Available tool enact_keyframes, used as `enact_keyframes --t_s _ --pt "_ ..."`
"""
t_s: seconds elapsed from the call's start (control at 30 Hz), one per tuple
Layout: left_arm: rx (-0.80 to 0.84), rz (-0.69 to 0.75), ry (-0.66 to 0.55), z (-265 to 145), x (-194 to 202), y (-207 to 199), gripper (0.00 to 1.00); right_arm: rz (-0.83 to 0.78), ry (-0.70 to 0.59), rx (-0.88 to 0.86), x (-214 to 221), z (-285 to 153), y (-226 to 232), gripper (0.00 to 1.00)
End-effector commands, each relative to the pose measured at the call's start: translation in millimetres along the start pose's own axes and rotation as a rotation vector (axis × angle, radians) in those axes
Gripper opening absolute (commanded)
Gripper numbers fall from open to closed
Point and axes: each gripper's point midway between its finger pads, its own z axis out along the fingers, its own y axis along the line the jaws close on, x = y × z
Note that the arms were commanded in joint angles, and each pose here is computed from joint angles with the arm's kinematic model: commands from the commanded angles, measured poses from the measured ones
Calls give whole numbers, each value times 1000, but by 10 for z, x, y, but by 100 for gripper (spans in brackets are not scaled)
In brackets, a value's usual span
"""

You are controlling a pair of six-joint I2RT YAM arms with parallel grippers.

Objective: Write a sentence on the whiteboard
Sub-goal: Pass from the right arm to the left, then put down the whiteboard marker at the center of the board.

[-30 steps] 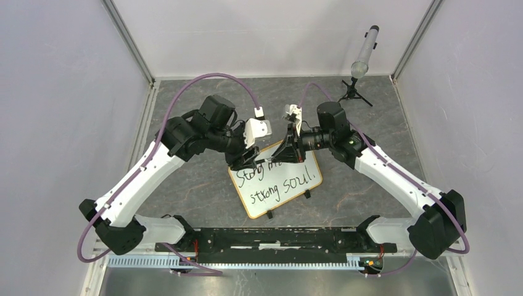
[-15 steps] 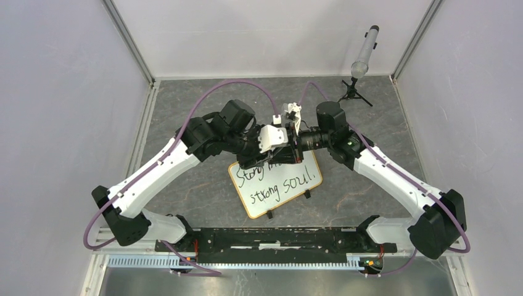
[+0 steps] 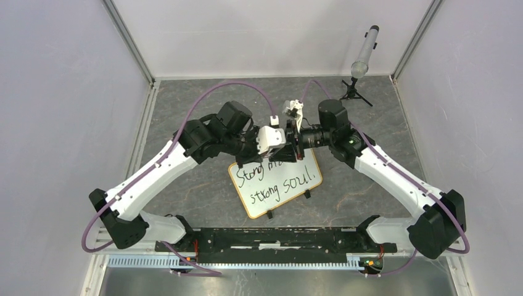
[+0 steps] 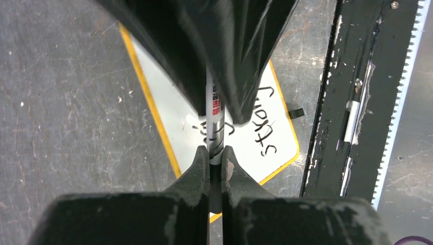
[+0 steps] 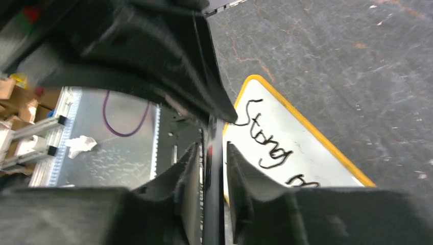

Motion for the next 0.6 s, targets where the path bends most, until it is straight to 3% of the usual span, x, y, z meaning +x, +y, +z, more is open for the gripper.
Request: enact_keyframes --t_s 0.0,0.13,0.3,0.57 --pt "-18 -94 -96 -258 -42 99 2 -71 -58 22 -351 -210 23 40" --pt "-53 -262 -203 -520 -72 370 2 -102 -101 105 -542 -463 -127 65" --pt "-185 -505 -235 -834 268 910 2 -132 -128 252 -666 -901 -406 89" --pt "-414 -864 -125 -1130 1422 1476 2 -96 -36 544 -262 -1782 -979 97"
